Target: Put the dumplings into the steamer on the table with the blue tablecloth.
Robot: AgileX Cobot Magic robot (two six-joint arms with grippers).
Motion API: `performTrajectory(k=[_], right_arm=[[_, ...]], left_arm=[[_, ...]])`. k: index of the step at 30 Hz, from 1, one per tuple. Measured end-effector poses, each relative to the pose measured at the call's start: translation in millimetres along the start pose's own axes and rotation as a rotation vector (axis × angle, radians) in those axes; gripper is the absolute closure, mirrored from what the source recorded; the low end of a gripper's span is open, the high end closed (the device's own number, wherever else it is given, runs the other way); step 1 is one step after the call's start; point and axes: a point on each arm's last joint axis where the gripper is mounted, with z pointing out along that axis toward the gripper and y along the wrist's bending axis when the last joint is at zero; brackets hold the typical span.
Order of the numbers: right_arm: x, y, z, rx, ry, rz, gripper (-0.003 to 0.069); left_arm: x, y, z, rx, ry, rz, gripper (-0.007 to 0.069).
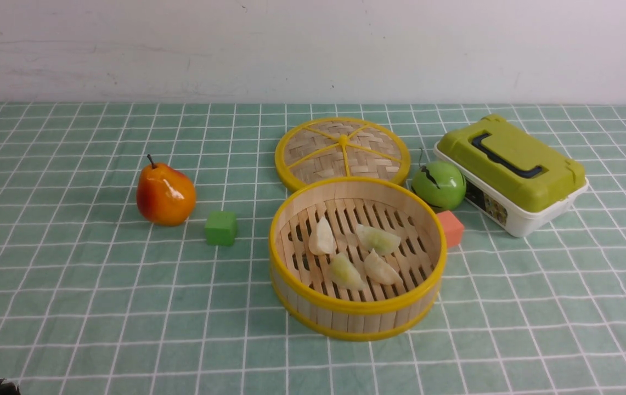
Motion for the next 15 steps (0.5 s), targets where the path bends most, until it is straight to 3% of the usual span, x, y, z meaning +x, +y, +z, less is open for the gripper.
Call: performTrajectory(k=[10,15], right_arm=[[0.0,0.0,0.0,0.0,0.0,-0.001,0.0652],[0.0,0.0,0.0,0.0,0.0,0.0,0.0646]], left_arm=[[5.1,2.2,6.3,-0.006,-0.04,-0.003,0.0454],[13.7,14.2,13.1,-0.115,-0.232,-0.033,0.0577]])
